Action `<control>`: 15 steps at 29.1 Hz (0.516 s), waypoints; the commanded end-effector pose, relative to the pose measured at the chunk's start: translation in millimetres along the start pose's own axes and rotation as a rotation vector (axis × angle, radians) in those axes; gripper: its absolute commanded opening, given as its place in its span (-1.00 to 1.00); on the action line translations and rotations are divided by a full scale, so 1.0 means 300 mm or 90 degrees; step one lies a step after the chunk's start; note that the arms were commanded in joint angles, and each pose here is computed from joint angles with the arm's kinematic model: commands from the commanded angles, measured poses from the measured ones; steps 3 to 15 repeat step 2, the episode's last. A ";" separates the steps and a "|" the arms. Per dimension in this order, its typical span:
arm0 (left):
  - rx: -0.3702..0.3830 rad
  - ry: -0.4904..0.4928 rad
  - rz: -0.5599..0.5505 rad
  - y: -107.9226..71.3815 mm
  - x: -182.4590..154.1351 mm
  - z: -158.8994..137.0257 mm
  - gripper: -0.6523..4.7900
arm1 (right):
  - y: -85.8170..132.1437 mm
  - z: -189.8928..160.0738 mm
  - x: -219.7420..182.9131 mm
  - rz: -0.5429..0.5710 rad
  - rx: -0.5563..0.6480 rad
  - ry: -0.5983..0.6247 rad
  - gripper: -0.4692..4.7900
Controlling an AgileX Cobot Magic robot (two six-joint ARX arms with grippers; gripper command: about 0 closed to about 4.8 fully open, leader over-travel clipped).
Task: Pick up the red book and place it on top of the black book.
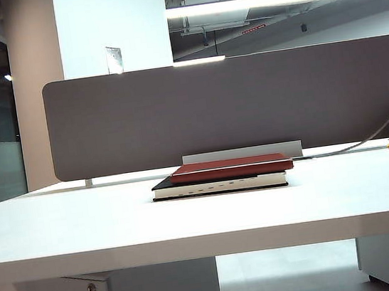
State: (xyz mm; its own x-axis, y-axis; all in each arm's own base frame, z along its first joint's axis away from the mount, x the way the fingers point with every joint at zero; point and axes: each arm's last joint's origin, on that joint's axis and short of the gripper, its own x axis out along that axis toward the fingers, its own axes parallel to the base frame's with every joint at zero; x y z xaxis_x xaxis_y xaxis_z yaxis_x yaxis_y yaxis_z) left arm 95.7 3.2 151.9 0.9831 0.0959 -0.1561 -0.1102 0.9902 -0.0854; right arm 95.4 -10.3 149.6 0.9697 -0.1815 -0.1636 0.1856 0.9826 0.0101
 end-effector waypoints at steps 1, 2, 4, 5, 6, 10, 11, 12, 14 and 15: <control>0.006 0.011 0.000 0.000 0.002 -0.011 -0.78 | 0.000 0.001 0.001 -0.001 -0.001 -0.006 -0.83; 0.006 0.011 0.000 0.000 0.002 -0.011 -0.78 | 0.000 0.001 0.001 -0.001 -0.001 -0.006 -0.83; 0.006 0.011 0.000 0.000 0.002 -0.011 -0.78 | 0.000 0.001 0.001 -0.001 -0.001 -0.006 -0.83; 0.006 0.011 0.000 0.000 0.002 -0.011 -0.78 | 0.000 0.001 0.001 -0.001 -0.001 -0.006 -0.83; 0.006 0.011 0.000 0.000 0.002 -0.011 -0.78 | 0.000 0.001 0.001 -0.001 -0.001 -0.006 -0.83; 0.006 0.011 0.000 0.000 0.002 -0.011 -0.78 | 0.000 0.001 0.001 -0.001 -0.001 -0.006 -0.83; 0.006 0.011 0.000 0.000 0.002 -0.011 -0.78 | 0.000 0.001 0.001 -0.001 -0.001 -0.006 -0.83; 0.006 0.011 0.000 0.000 0.002 -0.011 -0.78 | 0.000 0.001 0.001 -0.001 -0.001 -0.006 -0.83; 0.006 0.011 0.000 0.000 0.002 -0.011 -0.78 | 0.000 0.001 0.001 -0.001 -0.001 -0.006 -0.83; 0.006 0.011 0.000 0.000 0.002 -0.011 -0.78 | 0.000 0.001 0.001 -0.001 -0.001 -0.006 -0.83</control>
